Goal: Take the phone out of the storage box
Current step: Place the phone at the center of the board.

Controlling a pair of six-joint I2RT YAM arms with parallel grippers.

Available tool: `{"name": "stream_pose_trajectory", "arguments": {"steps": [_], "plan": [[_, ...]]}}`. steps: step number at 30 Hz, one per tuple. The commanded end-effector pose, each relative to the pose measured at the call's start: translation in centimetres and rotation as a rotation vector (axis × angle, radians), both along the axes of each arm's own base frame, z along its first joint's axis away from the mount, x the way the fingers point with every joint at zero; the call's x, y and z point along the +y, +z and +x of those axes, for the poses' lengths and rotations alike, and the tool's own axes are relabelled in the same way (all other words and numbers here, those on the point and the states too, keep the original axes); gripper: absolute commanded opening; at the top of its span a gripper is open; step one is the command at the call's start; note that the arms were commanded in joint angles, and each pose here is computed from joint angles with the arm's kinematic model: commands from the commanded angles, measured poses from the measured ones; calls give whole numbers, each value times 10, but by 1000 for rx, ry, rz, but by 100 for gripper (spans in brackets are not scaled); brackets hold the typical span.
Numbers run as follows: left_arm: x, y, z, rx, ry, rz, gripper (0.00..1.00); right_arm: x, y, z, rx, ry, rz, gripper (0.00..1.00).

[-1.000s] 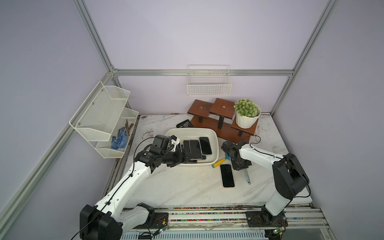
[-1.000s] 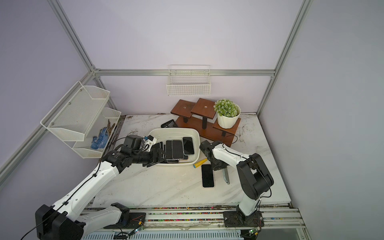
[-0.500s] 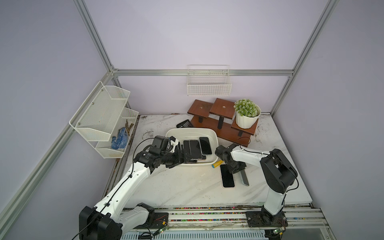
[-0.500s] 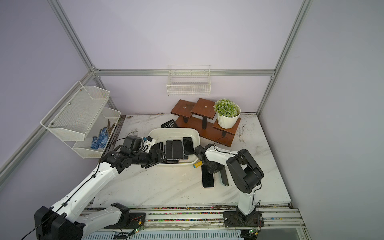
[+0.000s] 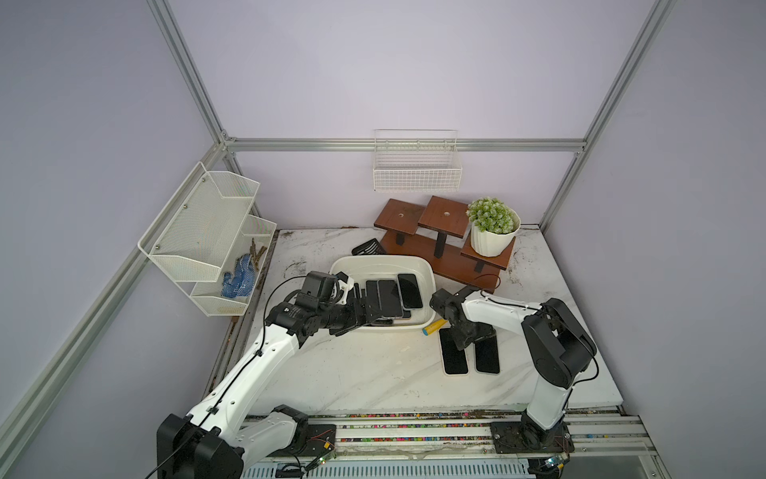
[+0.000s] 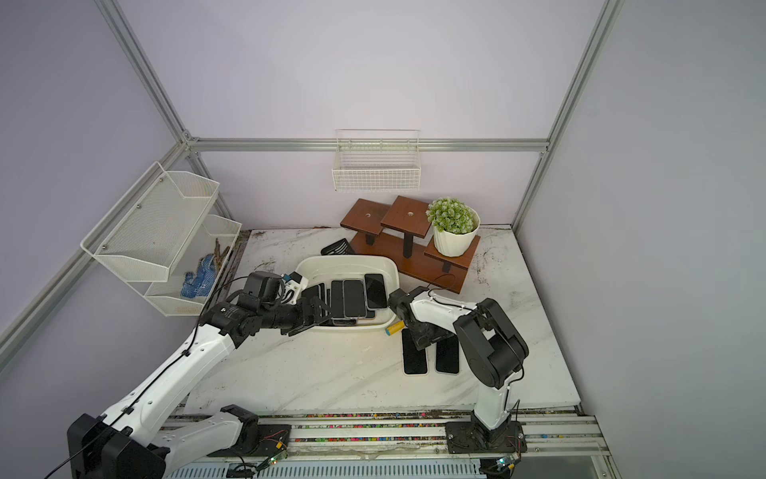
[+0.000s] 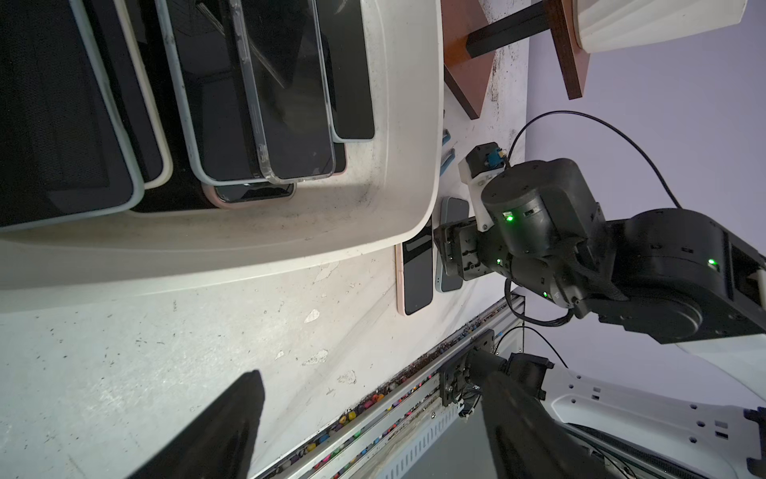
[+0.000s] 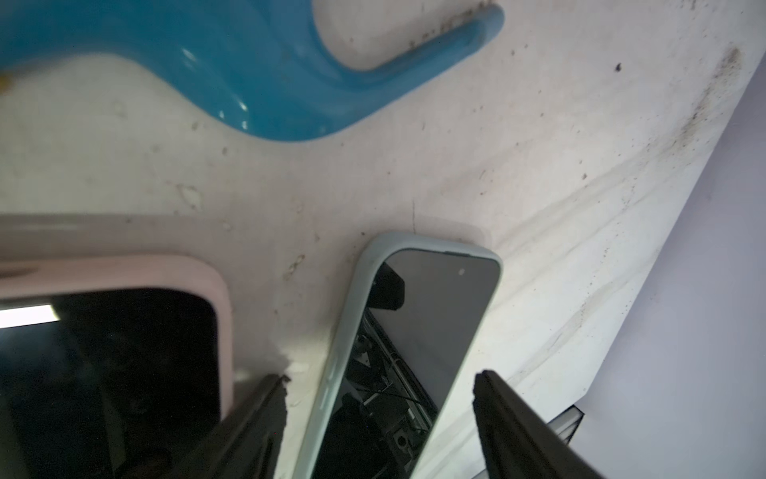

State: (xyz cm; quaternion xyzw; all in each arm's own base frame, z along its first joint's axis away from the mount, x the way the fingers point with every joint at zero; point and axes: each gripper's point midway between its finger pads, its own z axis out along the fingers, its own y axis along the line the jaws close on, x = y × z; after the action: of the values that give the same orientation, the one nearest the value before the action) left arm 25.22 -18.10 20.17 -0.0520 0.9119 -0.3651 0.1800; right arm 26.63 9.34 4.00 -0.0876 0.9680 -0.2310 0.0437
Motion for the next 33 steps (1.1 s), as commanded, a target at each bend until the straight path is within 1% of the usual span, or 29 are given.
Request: {"name": "stream_pose_trajectory", "arguments": {"steps": [1, 3, 6, 10, 12, 14, 18, 22, 23, 25, 28, 29, 30, 33], "plan": [[5, 9, 1, -42, 22, -8, 86, 18, 32, 7, -83, -60, 157, 82], [7, 10, 0, -45, 27, -3, 86, 13, 48, 12, -130, -127, 220, 86], [9, 12, -1, -52, 32, -2, 86, -2, 59, 18, -164, -229, 320, 89], [13, 13, -2, -55, 34, 7, 87, -30, 53, 17, -158, -351, 376, 89], [15, 15, -2, -62, 37, 13, 87, -30, 54, 16, -169, -372, 454, 89], [17, 15, -1, -68, 43, 17, 88, -19, 59, 19, -187, -358, 536, 88], [21, 14, 3, -72, 54, 27, 88, -1, 77, 24, -222, -332, 658, 88], [21, 11, 6, -63, 45, 42, 88, 45, 115, 34, -249, -242, 912, 87], [21, 10, 7, -58, 45, 44, 88, 56, 125, 36, -259, -225, 949, 87], [21, 6, 10, -47, 46, 46, 88, 77, 139, 39, -261, -182, 978, 87], [20, 3, 15, -38, 46, 39, 88, 115, 152, 46, -233, -91, 983, 89], [19, 3, 17, -38, 47, 35, 88, 128, 155, 49, -223, -53, 977, 96], [19, 3, 19, -38, 46, 34, 88, 139, 154, 51, -208, -29, 966, 100], [18, 4, 22, -36, 44, 34, 89, 167, 149, 68, -172, 28, 918, 100]]}}
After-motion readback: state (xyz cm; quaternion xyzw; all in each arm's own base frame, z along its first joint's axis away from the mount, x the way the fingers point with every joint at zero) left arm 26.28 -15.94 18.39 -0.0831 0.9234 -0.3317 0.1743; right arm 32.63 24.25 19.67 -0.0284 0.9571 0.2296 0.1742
